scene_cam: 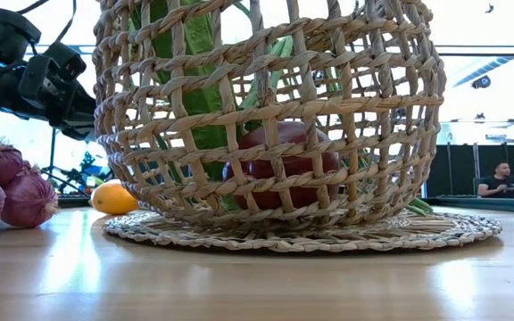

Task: Build produce basket
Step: Put the grapes into the basket

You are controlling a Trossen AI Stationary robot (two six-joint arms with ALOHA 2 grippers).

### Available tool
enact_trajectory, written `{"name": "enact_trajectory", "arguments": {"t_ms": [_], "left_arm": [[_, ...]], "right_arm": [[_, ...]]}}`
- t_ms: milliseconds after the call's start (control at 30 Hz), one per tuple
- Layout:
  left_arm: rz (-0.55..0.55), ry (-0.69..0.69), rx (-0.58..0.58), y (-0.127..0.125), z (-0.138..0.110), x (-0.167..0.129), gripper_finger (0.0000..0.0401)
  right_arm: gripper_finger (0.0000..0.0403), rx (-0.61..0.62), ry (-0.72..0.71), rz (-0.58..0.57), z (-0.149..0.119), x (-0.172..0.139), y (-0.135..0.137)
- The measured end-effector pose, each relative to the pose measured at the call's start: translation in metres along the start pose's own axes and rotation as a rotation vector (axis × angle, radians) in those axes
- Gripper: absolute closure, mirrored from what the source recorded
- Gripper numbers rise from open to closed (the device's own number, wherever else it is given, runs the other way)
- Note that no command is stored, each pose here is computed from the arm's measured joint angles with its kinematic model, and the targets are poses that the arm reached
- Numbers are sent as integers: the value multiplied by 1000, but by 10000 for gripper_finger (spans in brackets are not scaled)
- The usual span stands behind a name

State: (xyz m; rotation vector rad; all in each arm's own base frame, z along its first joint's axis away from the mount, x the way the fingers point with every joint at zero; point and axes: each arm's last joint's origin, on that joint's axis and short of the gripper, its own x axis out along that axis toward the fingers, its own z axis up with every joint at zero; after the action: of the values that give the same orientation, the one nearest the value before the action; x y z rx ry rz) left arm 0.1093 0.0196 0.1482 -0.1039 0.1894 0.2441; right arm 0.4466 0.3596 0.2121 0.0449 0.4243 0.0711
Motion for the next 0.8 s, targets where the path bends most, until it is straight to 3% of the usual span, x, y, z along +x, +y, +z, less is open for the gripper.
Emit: {"name": "enact_trajectory", "arguments": {"t_ms": [267, 533, 800], "left_arm": [[0, 3, 0, 0, 0, 0, 401], [0, 3, 0, 0, 0, 0, 401], [0, 4, 1, 0, 0, 0, 401]], "right_arm": [[283, 75, 117, -31, -7, 17, -26], [184, 38, 163, -69, -10, 23, -39], [162, -18, 212, -116, -16, 21, -42]]}}
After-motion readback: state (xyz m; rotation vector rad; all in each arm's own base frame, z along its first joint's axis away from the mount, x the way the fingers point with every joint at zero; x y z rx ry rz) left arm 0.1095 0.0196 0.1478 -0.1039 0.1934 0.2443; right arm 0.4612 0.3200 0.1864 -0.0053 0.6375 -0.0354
